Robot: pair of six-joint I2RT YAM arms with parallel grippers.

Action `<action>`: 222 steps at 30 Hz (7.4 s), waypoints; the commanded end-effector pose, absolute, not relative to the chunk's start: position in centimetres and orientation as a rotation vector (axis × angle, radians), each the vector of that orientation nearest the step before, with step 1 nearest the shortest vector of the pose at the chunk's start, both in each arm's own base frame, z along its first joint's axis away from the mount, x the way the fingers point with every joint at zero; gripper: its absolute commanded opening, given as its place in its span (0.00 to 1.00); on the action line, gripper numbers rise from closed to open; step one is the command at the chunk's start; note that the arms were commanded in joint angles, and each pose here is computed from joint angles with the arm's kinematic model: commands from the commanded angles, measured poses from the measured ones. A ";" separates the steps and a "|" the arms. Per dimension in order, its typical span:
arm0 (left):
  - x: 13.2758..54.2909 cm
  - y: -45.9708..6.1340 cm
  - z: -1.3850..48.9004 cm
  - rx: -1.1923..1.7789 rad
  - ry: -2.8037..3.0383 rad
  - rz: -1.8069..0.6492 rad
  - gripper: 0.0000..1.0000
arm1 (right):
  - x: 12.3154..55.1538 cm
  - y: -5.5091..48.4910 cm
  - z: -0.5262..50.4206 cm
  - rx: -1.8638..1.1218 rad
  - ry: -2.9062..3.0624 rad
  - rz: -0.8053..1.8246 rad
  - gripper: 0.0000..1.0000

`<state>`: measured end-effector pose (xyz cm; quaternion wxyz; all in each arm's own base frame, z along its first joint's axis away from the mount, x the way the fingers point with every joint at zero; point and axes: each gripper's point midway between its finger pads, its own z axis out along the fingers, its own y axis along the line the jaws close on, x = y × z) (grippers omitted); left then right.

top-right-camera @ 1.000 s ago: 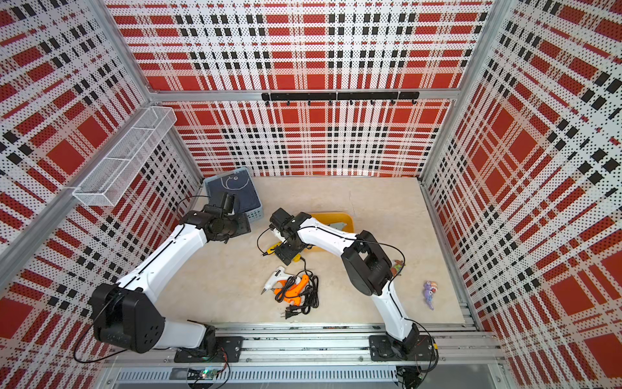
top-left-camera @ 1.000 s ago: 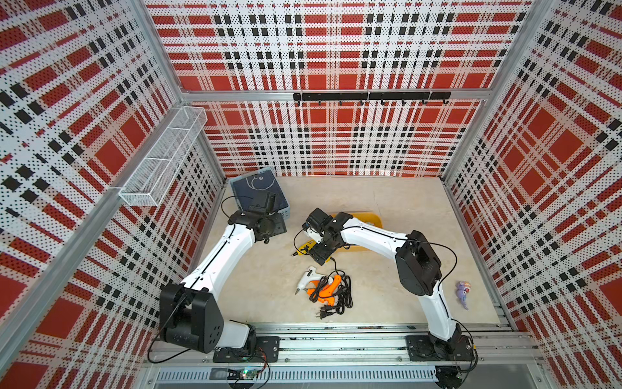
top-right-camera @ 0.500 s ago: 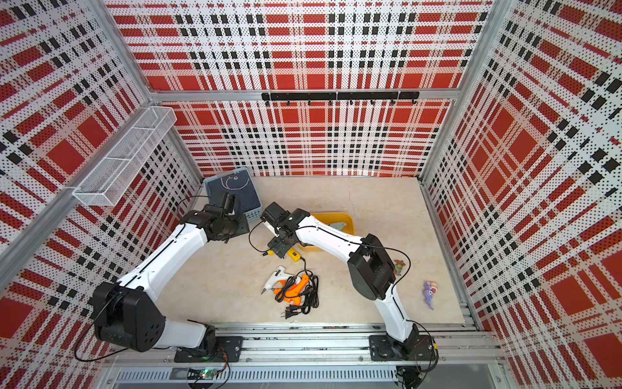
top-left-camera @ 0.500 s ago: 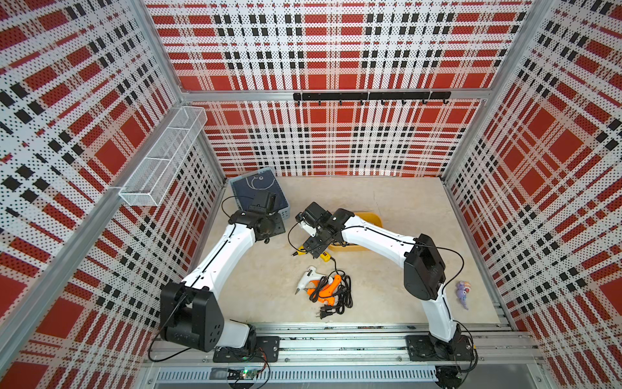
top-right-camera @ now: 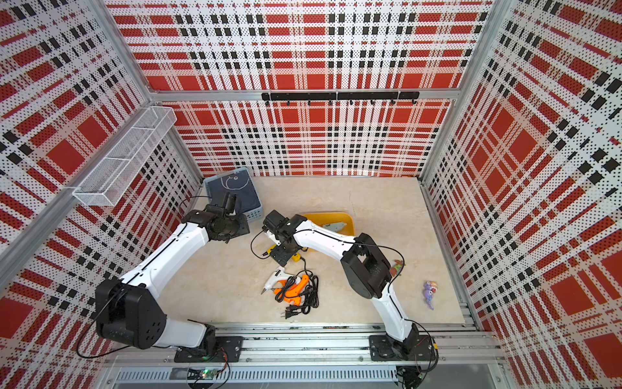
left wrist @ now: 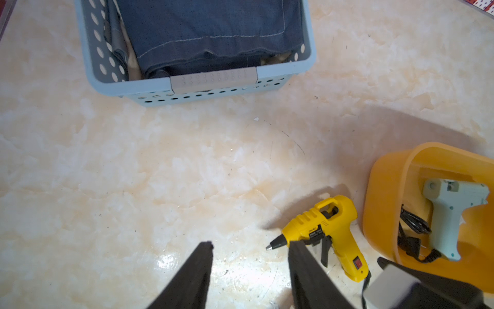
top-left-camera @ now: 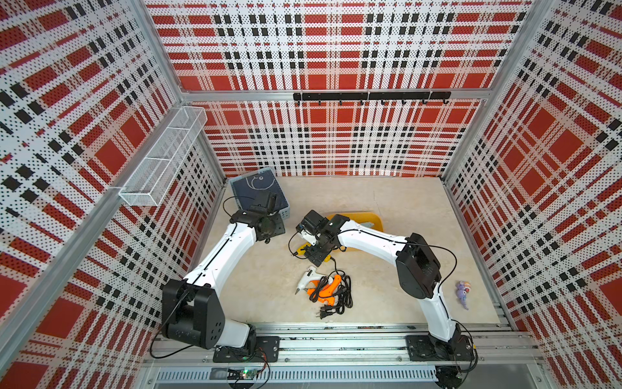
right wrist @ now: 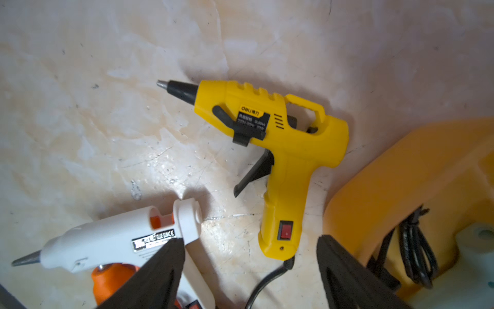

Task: Put the hot melt glue gun into the storage box
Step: Pick up the hot melt adhesive gun from the center of the board, then place the hot melt adhesive gun in the storage box, then adjust the hot melt adhesive gun in the storage box.

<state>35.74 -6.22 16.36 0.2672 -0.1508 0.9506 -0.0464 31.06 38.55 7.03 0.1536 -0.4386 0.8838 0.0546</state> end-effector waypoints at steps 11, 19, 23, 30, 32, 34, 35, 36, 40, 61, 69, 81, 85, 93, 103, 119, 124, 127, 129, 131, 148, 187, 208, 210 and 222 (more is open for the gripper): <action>35.9 -6.1 17.4 -0.396 2.543 -0.137 0.52 | 33.0 36.9 2.5 -1.217 2.641 0.059 0.82; 36.0 -6.1 17.6 -0.388 2.543 -0.129 0.52 | 33.6 38.2 1.4 -1.204 2.659 0.100 0.74; 36.1 -6.0 17.9 -0.385 2.538 -0.125 0.52 | 33.5 38.5 1.5 -1.184 2.673 0.125 0.51; 35.7 -5.8 18.3 -0.387 2.531 -0.116 0.52 | 36.0 39.6 14.0 -1.009 2.456 0.217 0.27; 35.6 -5.7 18.2 -0.390 2.532 -0.113 0.52 | 36.7 39.6 19.2 -0.939 2.377 0.242 0.26; 35.6 -5.8 17.9 -0.396 2.538 -0.113 0.52 | 37.1 39.3 23.5 -0.878 2.319 0.266 0.25; 35.6 -5.7 17.8 -0.401 2.540 -0.111 0.52 | 37.2 39.0 25.1 -0.848 2.298 0.278 0.25; 35.6 -5.8 17.7 -0.404 2.541 -0.110 0.52 | 37.1 38.8 26.5 -0.817 2.284 0.296 0.24; 35.9 -6.1 17.7 -0.414 2.531 -0.100 0.52 | 38.0 36.7 31.4 -0.596 2.240 0.385 0.22; 37.0 -9.2 16.6 -0.349 2.543 -0.139 0.53 | 48.2 25.6 35.9 0.357 2.028 0.447 0.24; 37.0 -9.0 16.2 -0.334 2.552 -0.134 0.53 | 49.2 23.7 29.5 0.544 2.105 0.352 0.23; 36.6 -8.9 15.7 -0.312 2.569 -0.148 0.53 | 42.5 20.6 14.2 1.065 2.284 0.321 0.21; 36.6 -9.0 15.7 -0.293 2.572 -0.156 0.53 | 41.8 20.6 12.6 1.192 2.282 0.338 0.21; 36.7 -8.2 16.0 -0.278 2.572 -0.153 0.53 | 40.3 21.2 9.6 1.438 2.280 0.371 0.20; 37.5 -8.3 16.7 -0.262 2.567 -0.148 0.53 | 40.6 22.1 8.1 1.570 2.265 0.368 0.25; 37.9 -8.4 16.4 -0.273 2.574 -0.136 0.55 | 40.4 23.0 12.1 1.399 2.356 0.417 0.98; 37.7 -11.0 15.8 -0.195 2.597 -0.144 0.49 | 40.6 22.5 18.0 1.202 2.300 0.444 0.98; 37.6 -13.2 15.1 -0.151 2.608 -0.165 0.40 | 40.6 21.6 20.7 1.079 2.273 0.435 0.86; 37.5 -14.4 14.7 -0.136 2.614 -0.184 0.36 | 40.7 21.1 21.8 0.994 2.264 0.403 0.75; 37.6 -15.3 14.6 -0.127 2.615 -0.199 0.36 | 40.9 20.7 22.1 0.901 2.277 0.343 0.66; 37.4 -16.0 14.6 -0.131 2.615 -0.211 0.45 | 41.3 19.2 12.3 0.389 2.659 -0.132 0.88; 37.7 -15.8 15.0 -0.153 2.608 -0.181 0.44 | 41.8 14.9 8.9 0.492 2.792 -0.084 0.28; 37.3 -15.5 14.5 -0.168 2.615 -0.160 0.44 | 37.2 13.5 12.0 0.867 2.770 -0.047 0.29; 37.3 -15.5 14.5 -0.167 2.617 -0.162 0.44 | 37.0 13.7 11.7 0.872 2.773 -0.043 0.31; 37.9 -16.0 14.5 -0.147 2.617 -0.170 0.44 | 35.4 16.3 7.4 0.854 2.890 -0.098 0.52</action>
